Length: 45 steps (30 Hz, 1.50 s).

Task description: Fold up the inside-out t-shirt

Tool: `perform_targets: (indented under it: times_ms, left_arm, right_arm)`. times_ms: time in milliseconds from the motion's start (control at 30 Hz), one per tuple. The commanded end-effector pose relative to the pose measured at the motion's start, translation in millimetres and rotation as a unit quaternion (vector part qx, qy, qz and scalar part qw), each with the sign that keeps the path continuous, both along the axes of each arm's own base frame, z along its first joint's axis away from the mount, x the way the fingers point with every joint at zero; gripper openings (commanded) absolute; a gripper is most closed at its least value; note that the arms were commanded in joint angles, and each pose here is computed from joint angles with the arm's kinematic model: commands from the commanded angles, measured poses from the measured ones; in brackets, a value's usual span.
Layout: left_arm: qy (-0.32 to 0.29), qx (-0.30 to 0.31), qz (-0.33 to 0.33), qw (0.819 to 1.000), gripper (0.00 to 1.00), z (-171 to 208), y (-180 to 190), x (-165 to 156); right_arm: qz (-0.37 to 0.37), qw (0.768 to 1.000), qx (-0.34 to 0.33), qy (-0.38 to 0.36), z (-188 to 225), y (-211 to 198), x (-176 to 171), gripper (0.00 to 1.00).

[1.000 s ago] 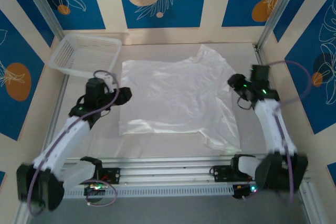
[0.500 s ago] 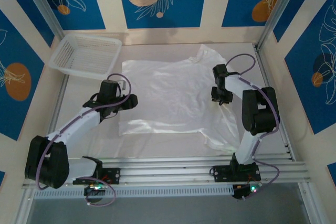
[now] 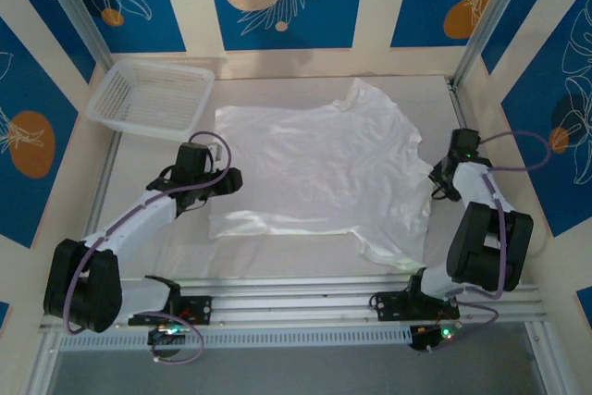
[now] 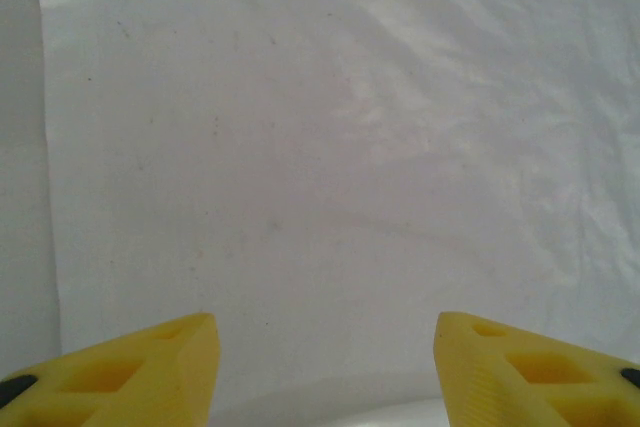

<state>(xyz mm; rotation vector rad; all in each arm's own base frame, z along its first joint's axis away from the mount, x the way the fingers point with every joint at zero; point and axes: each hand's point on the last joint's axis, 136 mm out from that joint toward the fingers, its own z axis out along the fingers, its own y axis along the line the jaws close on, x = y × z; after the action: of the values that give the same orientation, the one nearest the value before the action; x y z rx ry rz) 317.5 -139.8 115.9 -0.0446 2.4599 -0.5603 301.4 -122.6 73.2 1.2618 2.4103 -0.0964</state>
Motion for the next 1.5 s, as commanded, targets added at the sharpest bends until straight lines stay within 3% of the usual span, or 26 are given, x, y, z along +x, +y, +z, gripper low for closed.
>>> perform_targets:
  times_ms: [0,67,100,133,167,200,300,433,667,800,933,1000,1067,1233,1333,1467]
  left_arm:
    - [0.009,-0.006,-0.005,1.000,0.59,2,-6,-2]
    - [0.011,-0.014,-0.013,1.000,0.58,2,-12,-2]
    - [0.012,-0.016,-0.021,1.000,0.52,1,-17,-2]
    - [0.015,-0.013,-0.030,0.999,0.34,0,-25,0]
    - [0.023,-0.003,-0.037,0.999,0.07,-4,-32,3]
    - [0.033,0.010,-0.038,0.999,0.00,-8,-38,7]
    - [0.063,0.055,-0.013,0.996,0.00,-28,-48,30]
    - [0.080,0.088,0.046,0.992,0.00,-58,-42,64]
    - [0.122,0.140,0.119,0.975,0.00,-100,-22,106]
    - [0.117,0.118,0.141,0.976,0.00,-109,-13,131]
    - [0.077,0.070,0.104,0.989,0.00,-77,-25,145]
    - [0.046,0.035,0.079,0.995,0.00,-48,-34,141]
    - [0.012,-0.004,0.058,0.998,0.13,-11,-41,127]
    - [-0.057,-0.046,0.037,0.997,0.35,50,-33,73]
    - [-0.076,-0.033,0.042,0.996,0.42,55,-17,42]
    - [-0.069,-0.023,0.038,0.997,0.47,44,-5,14]
  right_arm:
    - [-0.015,0.998,0.052,-0.022,6,16,2,0.48]
    - [0.052,0.995,0.058,-0.064,24,37,17,0.49]
    - [0.086,0.991,0.065,-0.080,29,52,24,0.49]
    - [0.122,0.986,0.074,-0.090,32,71,31,0.46]
    - [0.146,0.982,0.083,-0.090,29,89,37,0.41]
    - [0.154,0.981,0.087,-0.084,24,100,41,0.32]
    - [0.134,0.983,0.114,-0.052,-4,116,51,0.00]
    - [0.131,0.979,0.153,-0.030,-36,130,74,0.00]
    - [0.128,0.981,0.145,0.012,-71,132,100,0.00]
    - [0.140,0.978,0.154,0.021,-65,136,116,0.00]
    - [0.148,0.977,0.149,-0.017,-22,134,120,0.00]
    - [0.151,0.977,0.144,-0.047,5,131,109,0.08]
    - [0.124,0.981,0.137,-0.068,24,118,81,0.22]
    - [-0.003,0.989,0.132,-0.070,11,66,-17,0.30]
    - [-0.018,0.994,0.099,-0.045,-5,46,-51,0.38]
    - [-0.008,0.994,0.104,0.013,-26,39,-66,0.46]
